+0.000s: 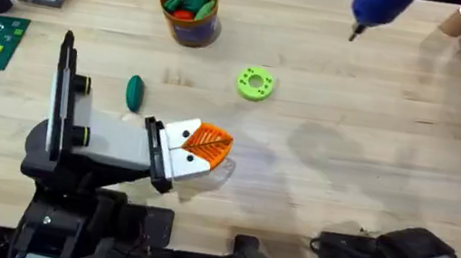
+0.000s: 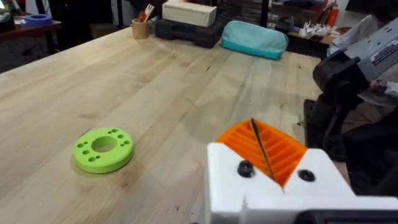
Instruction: Pick up the gripper from the table and insert it into the empty holder that is missing its gripper. Then pick up a screw, insert it into the mounting hole, and use the screwdriver to tighten it. Finally, clean up the table by picking up the vegetable and placing it into the bucket.
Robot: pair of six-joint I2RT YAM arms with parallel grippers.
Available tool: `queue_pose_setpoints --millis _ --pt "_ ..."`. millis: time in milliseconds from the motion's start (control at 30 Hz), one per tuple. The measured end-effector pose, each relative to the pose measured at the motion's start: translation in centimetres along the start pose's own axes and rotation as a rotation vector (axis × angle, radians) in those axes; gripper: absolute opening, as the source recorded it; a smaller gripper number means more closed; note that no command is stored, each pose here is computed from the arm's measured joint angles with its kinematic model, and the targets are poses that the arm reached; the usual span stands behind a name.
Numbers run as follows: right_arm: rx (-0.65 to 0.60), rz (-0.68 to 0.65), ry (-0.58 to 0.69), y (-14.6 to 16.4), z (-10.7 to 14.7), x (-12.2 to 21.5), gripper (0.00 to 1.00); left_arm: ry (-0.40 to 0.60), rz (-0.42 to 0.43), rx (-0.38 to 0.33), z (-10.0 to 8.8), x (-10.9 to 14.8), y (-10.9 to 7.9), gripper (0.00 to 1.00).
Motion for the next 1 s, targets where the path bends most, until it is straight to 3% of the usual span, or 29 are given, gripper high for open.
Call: queue_pose_setpoints --millis 433,1000 --pt "0.032 -0.301 -0.125 4.2 -1.0 -5.0 0.057 0.001 0.000 0.001 0.0 0.0 0.0 0.018" --pt "-0.020 -0.436 -0.127 5.6 1.3 -9.7 0.057 0.001 0.003 0.001 0.0 0.0 0.0 0.018"
Point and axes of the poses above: each hand's point on the last joint's axis, 136 mm out from that joint toward the fingers, its own x axis back along the fingers, its own y axis along the line the jaws close on, z = x × y, the point moved 6 cm from there along x, back along the fingers, and after that the axes turned 7 degrees about x, right-handed, at the moved point
